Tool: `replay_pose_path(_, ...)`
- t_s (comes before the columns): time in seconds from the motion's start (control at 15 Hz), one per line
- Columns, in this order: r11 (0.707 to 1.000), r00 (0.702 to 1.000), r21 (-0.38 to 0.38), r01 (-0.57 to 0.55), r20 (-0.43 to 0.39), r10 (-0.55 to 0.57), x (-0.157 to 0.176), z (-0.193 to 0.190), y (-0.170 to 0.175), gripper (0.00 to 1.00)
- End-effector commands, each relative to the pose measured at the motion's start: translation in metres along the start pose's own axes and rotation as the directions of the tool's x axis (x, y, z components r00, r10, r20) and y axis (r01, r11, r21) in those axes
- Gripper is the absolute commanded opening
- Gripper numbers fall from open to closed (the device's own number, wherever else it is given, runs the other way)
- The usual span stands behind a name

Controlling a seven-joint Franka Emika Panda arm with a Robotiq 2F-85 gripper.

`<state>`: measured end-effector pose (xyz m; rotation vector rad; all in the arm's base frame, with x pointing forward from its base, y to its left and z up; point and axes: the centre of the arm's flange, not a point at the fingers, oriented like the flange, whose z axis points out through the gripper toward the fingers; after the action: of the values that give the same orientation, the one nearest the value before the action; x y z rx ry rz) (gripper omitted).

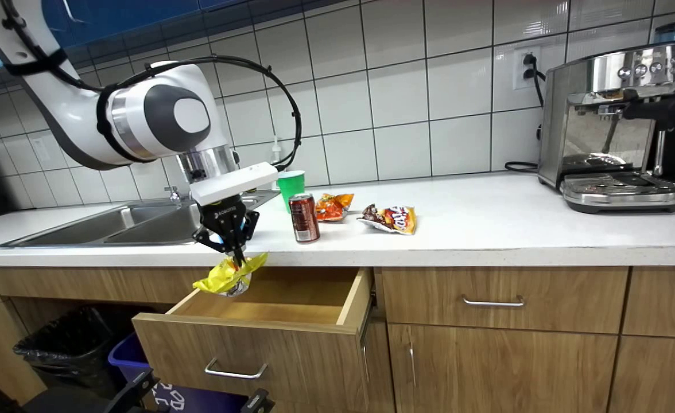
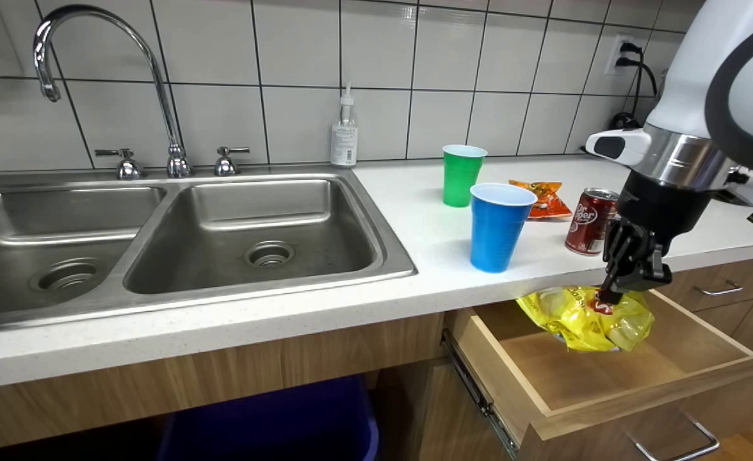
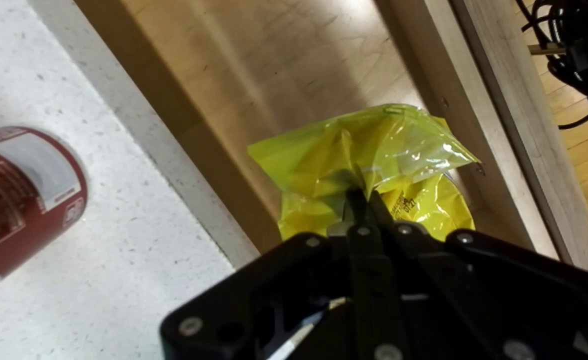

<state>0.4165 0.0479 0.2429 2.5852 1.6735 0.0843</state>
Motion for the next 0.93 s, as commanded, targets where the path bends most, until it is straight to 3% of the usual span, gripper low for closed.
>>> replay_pose_path(0.0,1.000,1.000,-0.003,0.010,0.007,-0.010,-0.002,-0.004,-0.001,0.26)
replay_pose_path(0.13,1.000,1.000,0.000,0.009,0.010,-0.009,-0.003,-0.004,-0.001,0.33)
replay_pose_path(0.67,1.000,1.000,-0.006,-0.028,-0.006,0.028,-0.006,-0.036,0.008,0.93)
replay_pose_path(0.73,0.999,0.999,-0.012,-0.036,-0.013,0.036,-0.006,-0.044,0.011,0.99)
replay_pose_path(0.87,0.999,0.998,-0.013,-0.053,-0.028,0.053,-0.005,-0.059,0.016,1.00)
